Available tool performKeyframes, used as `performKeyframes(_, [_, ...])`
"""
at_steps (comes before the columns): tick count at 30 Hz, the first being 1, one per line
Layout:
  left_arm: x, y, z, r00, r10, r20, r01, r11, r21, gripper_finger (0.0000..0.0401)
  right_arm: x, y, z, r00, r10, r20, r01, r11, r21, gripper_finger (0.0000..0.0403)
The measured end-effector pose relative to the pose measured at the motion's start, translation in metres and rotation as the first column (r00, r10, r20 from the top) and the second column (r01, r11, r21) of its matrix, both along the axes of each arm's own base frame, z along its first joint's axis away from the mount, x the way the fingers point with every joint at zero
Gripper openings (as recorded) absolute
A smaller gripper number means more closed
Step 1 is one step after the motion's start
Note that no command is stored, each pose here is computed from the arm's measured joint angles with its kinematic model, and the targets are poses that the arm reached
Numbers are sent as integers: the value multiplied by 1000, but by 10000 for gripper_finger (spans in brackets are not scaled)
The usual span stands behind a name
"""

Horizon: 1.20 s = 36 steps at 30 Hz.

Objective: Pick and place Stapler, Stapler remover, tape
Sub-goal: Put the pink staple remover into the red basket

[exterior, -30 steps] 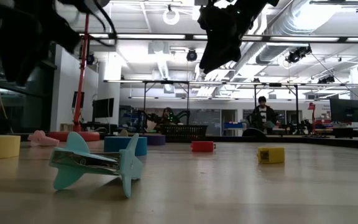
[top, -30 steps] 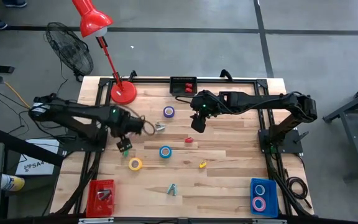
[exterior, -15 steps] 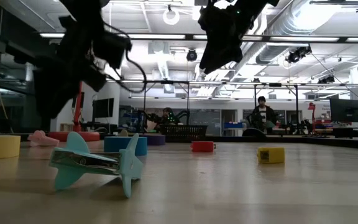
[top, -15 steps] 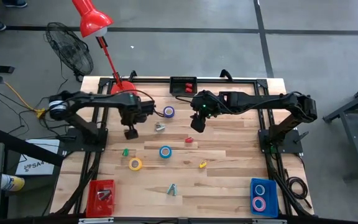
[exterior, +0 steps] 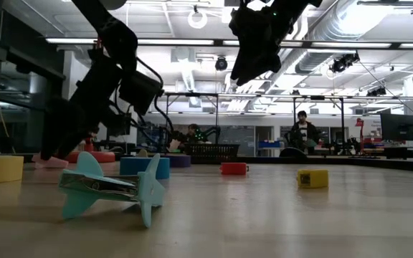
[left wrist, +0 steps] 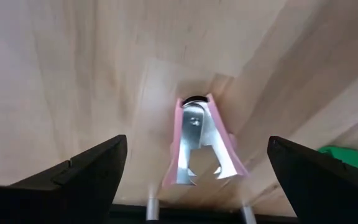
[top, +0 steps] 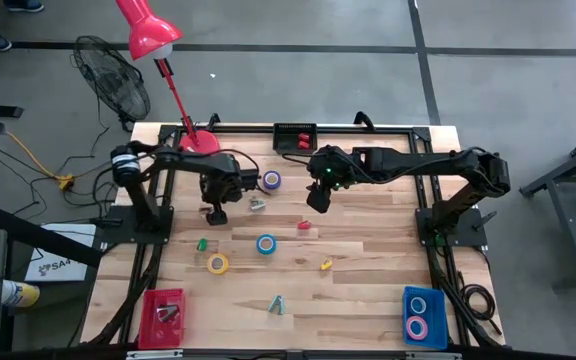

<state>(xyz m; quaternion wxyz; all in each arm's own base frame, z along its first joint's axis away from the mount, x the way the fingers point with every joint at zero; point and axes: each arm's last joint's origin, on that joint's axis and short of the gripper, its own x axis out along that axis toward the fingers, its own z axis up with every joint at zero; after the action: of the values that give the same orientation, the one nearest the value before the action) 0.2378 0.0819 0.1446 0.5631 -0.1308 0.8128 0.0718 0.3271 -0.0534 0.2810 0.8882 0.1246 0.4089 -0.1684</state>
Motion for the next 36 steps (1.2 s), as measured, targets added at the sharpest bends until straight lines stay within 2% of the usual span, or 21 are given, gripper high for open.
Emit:
performKeyframes(6, [1, 1, -8, 999, -8, -47, 8, 1000, 6, 383, 0, 0, 0, 1000, -1, 0, 1, 1000, -2, 177])
performKeyframes(16, [2, 0, -24, 992, -3, -124, -3, 999, -46, 371, 0, 0, 0, 1000, -2, -1, 2, 1000, -2, 177])
performKeyframes(36, [-1, -1, -24, 990, 3, -141, -14, 997, -78, 170, 0, 0, 0, 1000, 13, -4, -13, 1000, -15, 177])
